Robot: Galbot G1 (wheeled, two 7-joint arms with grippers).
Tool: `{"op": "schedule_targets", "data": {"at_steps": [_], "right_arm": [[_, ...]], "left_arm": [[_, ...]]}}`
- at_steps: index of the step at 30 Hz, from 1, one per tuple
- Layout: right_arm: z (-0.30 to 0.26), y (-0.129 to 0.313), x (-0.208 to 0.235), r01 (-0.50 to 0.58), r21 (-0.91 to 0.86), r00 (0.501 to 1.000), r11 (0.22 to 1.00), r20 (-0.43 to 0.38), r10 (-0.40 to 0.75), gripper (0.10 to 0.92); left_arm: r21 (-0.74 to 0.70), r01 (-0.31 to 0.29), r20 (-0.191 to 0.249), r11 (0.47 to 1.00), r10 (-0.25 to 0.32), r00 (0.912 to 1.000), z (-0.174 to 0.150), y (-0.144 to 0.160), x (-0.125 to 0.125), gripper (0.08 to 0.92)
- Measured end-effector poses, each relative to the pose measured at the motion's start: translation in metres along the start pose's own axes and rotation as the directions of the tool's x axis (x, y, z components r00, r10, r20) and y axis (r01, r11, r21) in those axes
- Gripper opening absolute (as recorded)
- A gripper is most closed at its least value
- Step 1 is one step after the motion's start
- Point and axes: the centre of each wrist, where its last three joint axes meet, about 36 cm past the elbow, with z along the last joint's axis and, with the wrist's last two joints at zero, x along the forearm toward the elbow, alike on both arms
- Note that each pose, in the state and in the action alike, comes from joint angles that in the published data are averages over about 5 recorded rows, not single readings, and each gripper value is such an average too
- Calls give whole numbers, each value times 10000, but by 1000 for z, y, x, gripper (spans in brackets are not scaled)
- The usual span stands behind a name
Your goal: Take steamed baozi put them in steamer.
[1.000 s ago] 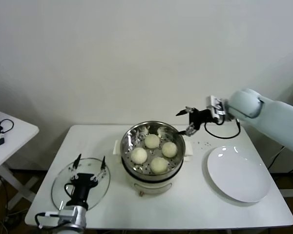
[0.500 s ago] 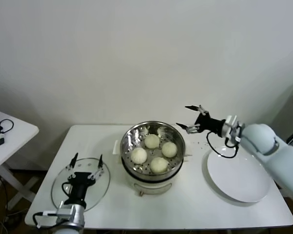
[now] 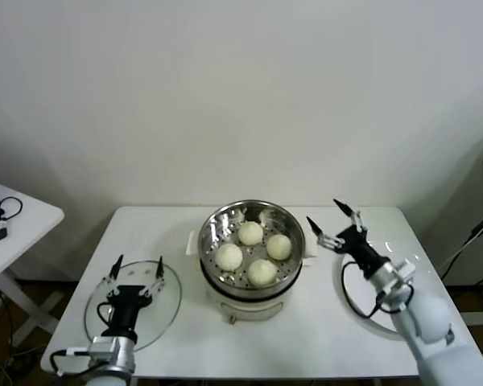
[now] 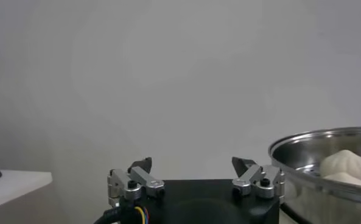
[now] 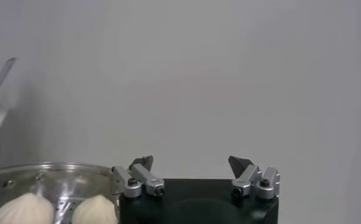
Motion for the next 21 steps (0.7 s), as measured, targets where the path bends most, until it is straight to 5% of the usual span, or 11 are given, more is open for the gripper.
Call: {"op": "schedule_targets", "data": {"at_steps": [21], "right_arm": [[58, 102, 95, -2531, -2020, 9674, 9461, -542, 2472, 823]], "left_arm": [[463, 115, -81, 9989, -111, 9999, 8, 19, 3, 823]]}}
